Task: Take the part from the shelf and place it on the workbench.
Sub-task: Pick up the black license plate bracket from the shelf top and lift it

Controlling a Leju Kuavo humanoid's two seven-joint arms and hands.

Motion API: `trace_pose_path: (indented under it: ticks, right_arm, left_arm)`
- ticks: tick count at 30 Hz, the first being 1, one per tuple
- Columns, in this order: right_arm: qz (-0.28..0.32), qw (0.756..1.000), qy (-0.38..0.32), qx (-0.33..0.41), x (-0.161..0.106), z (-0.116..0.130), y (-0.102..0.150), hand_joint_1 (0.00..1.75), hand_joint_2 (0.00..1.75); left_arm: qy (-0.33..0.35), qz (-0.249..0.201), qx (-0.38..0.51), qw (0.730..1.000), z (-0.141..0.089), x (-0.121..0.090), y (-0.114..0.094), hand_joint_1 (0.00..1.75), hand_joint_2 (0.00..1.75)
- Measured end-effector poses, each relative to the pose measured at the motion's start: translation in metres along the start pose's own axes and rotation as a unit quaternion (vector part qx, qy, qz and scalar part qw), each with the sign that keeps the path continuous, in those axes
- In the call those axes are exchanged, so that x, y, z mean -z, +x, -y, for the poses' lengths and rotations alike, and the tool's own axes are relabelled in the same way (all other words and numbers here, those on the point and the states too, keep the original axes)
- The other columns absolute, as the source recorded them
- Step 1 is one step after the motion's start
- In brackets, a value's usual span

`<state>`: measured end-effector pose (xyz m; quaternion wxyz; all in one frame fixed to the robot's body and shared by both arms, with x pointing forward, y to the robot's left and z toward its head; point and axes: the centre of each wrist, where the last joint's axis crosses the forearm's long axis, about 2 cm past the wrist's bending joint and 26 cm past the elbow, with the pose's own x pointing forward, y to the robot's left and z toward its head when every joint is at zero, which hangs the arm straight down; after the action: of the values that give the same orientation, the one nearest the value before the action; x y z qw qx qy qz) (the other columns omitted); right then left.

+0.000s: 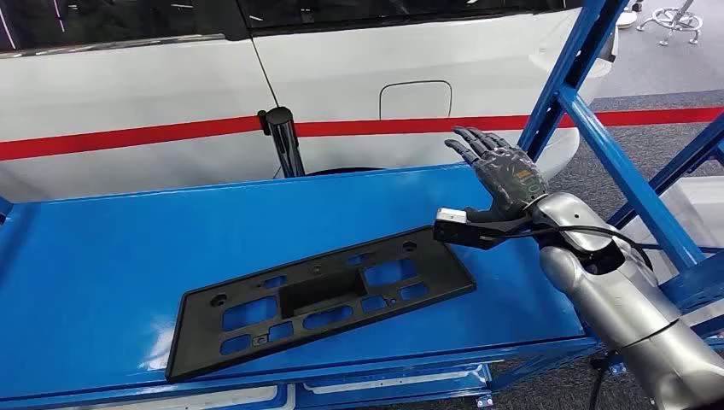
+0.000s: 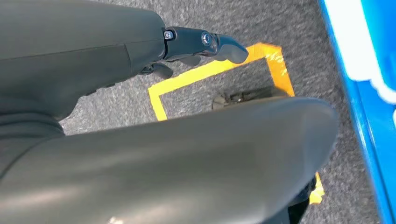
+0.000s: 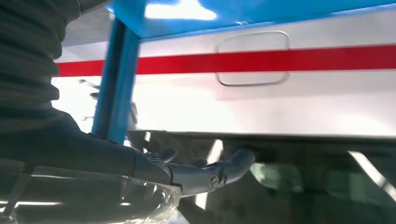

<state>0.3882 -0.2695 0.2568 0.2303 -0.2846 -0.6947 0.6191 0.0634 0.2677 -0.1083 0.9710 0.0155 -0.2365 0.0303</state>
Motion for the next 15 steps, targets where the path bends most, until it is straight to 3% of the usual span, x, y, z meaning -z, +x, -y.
trace_pose_path:
  ticks: [15]
  right_arm:
    - [-0.001,1.000,0.001,0.001,0.000,0.017,-0.007,0.00,1.75]
  left_arm:
    - [-0.001,0.002,-0.007,1.000,-0.001,0.001,0.001,0.00,0.00]
